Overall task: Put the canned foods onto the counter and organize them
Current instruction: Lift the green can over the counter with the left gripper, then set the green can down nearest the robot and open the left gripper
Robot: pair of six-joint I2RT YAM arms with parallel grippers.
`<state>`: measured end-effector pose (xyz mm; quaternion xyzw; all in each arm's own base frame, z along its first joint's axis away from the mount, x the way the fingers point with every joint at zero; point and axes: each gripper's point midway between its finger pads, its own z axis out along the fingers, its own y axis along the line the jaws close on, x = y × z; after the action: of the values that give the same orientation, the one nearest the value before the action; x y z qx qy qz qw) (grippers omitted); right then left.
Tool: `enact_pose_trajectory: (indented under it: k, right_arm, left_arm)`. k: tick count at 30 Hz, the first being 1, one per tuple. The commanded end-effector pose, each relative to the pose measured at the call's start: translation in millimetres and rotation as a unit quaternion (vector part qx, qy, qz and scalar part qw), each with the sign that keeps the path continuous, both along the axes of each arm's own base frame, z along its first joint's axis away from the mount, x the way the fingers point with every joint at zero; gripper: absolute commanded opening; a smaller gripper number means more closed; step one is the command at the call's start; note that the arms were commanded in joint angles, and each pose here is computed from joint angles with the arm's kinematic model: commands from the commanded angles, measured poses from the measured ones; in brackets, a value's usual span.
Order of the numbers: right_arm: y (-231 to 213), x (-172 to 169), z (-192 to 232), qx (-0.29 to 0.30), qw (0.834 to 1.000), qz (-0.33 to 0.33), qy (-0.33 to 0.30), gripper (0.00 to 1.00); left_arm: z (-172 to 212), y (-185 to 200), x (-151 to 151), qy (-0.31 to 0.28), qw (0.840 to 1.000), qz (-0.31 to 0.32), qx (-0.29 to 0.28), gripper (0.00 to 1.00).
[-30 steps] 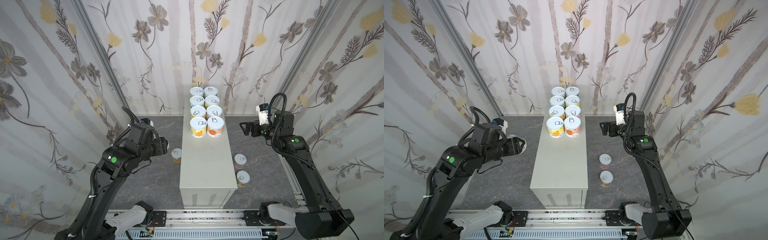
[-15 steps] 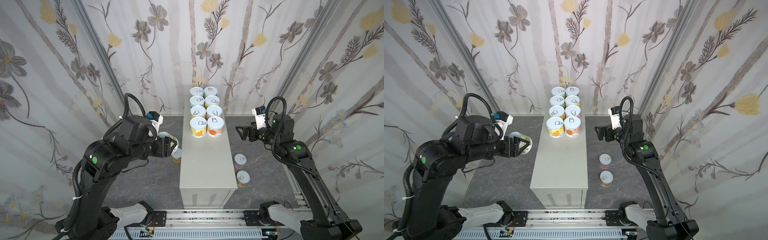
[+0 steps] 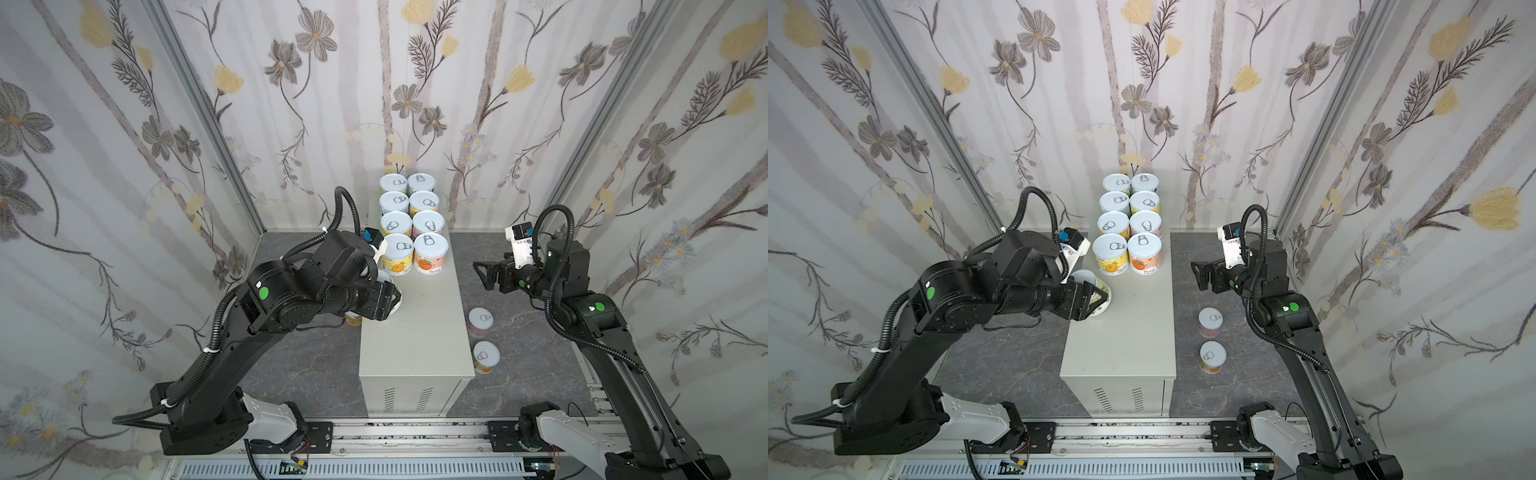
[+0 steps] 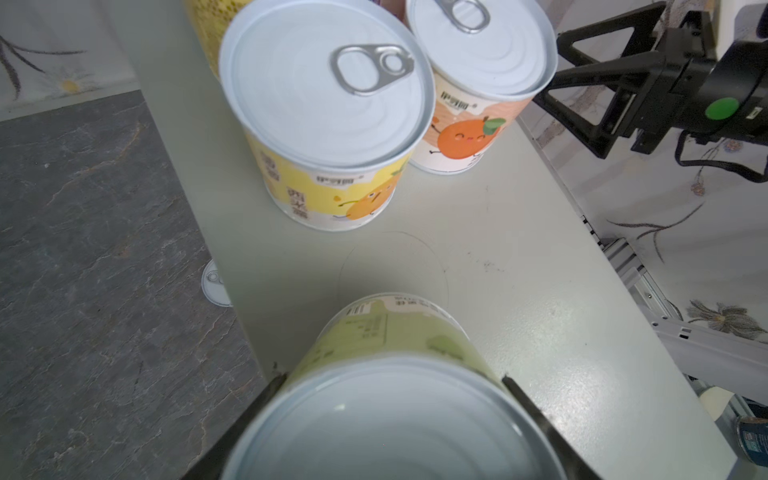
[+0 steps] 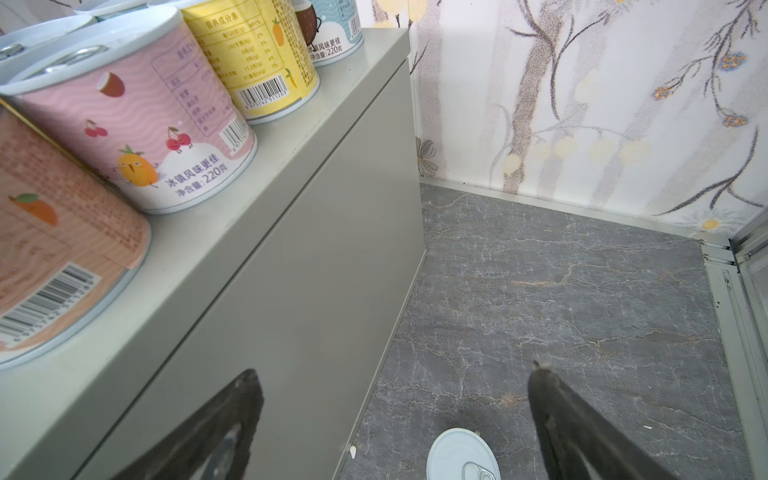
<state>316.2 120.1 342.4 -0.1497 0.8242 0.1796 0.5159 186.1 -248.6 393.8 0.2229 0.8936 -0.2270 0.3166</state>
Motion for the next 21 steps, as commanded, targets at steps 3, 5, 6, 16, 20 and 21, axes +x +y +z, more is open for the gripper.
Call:
enact_pose_trajectory:
  k: [3,5,6,16,20,21]
  right_arm:
    - [1,1,5,-0.007,1.000,0.010,-0.024,1.00]
    - [2,1,4,-0.009,1.000,0.013,-0.024,1.00]
    - [2,1,3,-0.011,1.000,0.014,-0.023,1.00]
    - [-1,0,-9,-0.021,0.999,0.012,-0.022,1.00]
    - [-1,-2,-7,-0.026,0.999,0.018,-0.028,1.00]
    - [-2,-2,-6,-0.028,0.999,0.017,-0.030,1.00]
  left_arm:
    - [-19,7,-7,0.033,0.999,0.016,0.033,0.70]
    - [-22,4,-8,0.036,0.999,0.014,0.038,0.72]
    - [-24,3,-8,0.038,0.998,0.013,0.040,0.73]
    - [-21,-5,-1,0.027,0.998,0.018,0.045,0.79]
    - [-25,-5,0,0.026,0.998,0.017,0.050,0.82]
    - [-25,-5,1,0.024,0.998,0.019,0.051,0.83]
